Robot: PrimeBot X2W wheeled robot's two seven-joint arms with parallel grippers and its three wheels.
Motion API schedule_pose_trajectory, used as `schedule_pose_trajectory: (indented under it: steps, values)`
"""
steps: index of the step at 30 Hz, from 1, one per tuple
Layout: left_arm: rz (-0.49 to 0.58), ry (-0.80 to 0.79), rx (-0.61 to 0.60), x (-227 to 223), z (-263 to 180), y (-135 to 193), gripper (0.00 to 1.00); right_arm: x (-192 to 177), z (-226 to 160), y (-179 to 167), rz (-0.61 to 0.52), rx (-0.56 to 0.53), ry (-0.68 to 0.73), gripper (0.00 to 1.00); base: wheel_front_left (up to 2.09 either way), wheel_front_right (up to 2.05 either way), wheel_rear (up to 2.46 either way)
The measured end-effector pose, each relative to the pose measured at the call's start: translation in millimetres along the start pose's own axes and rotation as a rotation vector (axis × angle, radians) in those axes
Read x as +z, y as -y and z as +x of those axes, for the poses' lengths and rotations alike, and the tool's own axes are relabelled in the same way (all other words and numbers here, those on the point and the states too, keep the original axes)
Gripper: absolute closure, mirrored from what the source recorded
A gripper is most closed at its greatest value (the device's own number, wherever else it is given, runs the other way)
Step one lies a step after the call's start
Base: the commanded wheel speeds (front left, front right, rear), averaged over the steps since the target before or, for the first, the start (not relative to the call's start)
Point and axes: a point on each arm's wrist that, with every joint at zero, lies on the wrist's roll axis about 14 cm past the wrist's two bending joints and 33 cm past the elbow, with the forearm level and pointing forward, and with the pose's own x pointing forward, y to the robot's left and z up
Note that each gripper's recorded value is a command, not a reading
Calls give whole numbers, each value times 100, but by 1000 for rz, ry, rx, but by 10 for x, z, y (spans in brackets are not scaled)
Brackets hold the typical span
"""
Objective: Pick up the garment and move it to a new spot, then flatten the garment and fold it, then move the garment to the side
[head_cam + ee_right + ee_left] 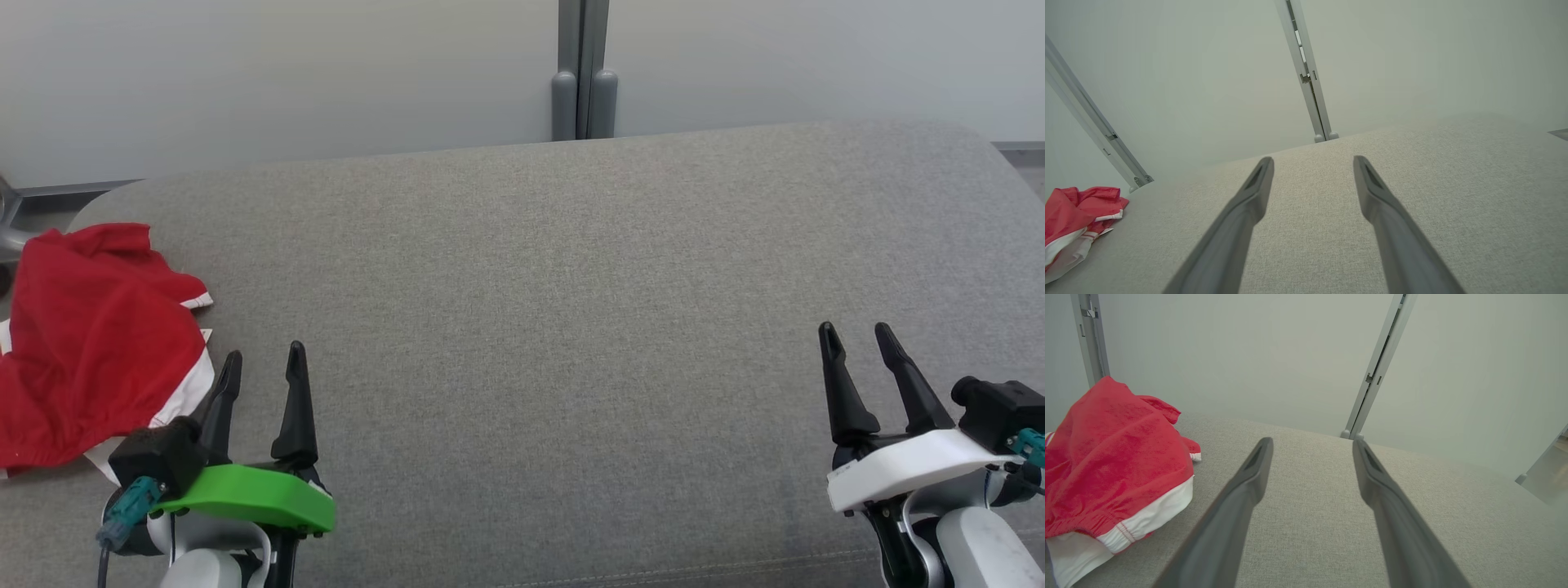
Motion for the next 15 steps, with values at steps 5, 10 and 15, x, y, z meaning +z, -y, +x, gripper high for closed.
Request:
schedule_pose_trajectory:
  steps: [5,10,15]
  values:
    - [42,-4,-11,-1,36,21,0,-19,32,-23,-41,10,-3,0,0,0,0]
    - [77,-21,-10,-34,50,14,0,-61,37,-42,-68,13,-12,0,0,0,0]
    - [109,-39,-2,-52,72,-7,0,-84,48,-63,-91,15,-14,0,0,0,0]
